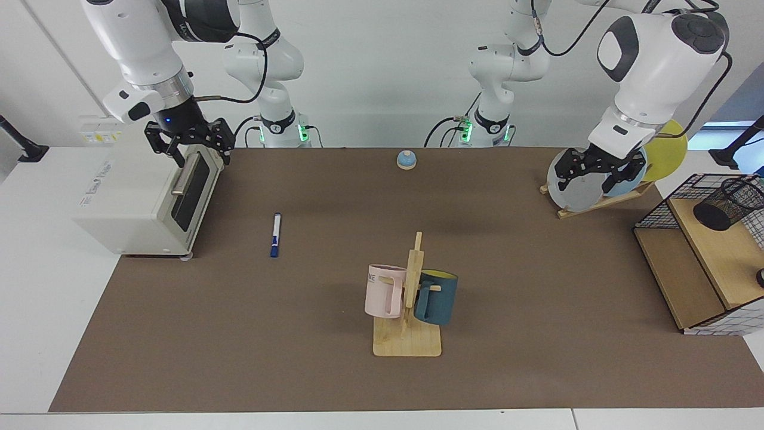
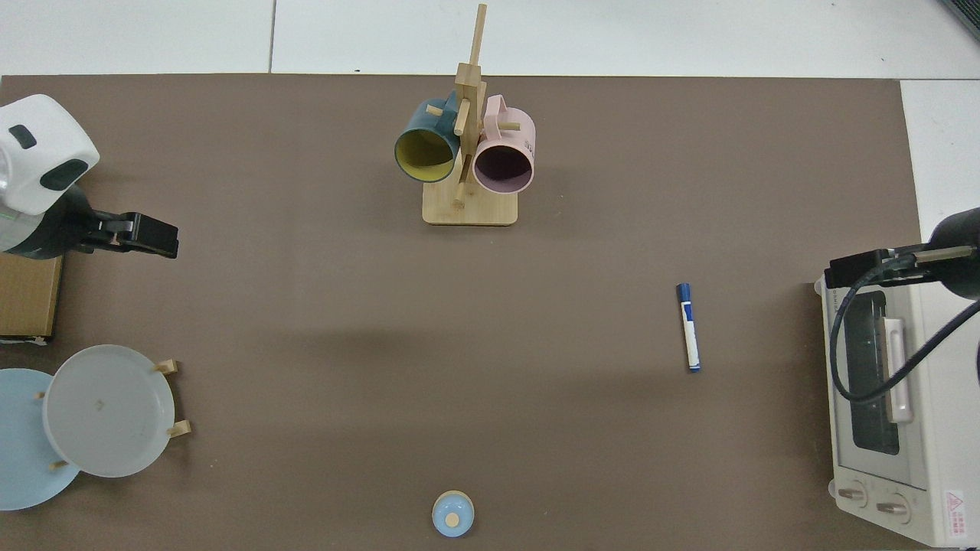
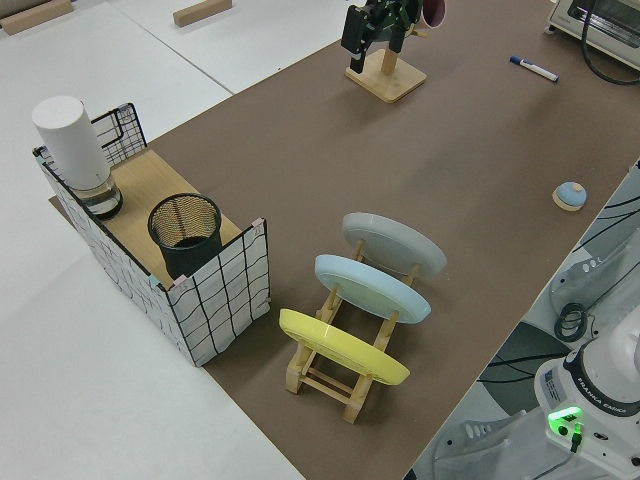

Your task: Put markers into pen holder

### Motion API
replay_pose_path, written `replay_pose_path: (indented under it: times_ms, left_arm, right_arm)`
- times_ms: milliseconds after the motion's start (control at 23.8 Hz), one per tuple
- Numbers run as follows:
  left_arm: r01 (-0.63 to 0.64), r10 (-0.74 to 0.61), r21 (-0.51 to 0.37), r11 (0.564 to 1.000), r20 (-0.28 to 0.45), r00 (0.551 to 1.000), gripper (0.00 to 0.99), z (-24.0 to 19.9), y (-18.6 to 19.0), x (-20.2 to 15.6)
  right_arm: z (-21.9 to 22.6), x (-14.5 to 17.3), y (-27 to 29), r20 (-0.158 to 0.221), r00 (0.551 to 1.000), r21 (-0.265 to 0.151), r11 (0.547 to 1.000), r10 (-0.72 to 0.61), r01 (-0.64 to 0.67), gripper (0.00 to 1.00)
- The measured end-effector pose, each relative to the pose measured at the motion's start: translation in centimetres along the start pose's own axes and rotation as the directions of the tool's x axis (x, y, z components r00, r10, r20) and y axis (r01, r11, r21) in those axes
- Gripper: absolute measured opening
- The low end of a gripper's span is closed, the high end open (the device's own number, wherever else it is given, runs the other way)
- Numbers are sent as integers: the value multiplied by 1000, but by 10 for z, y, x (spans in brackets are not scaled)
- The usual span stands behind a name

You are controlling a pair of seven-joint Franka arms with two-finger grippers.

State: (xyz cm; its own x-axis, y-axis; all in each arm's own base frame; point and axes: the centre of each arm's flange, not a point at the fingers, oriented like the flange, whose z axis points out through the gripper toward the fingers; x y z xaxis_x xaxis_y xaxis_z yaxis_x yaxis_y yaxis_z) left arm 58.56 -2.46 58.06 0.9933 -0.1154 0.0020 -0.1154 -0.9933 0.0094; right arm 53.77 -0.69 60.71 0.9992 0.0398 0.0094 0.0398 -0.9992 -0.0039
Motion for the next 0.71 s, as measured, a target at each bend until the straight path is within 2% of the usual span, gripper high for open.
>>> replay_pose_path:
  times_ms: [715]
  left_arm:
    - [0, 0, 0, 1000, 4, 1000, 991, 2, 0, 0]
  right_arm:
    - [1, 0, 1, 2, 1000, -1, 1000, 1, -1, 1000]
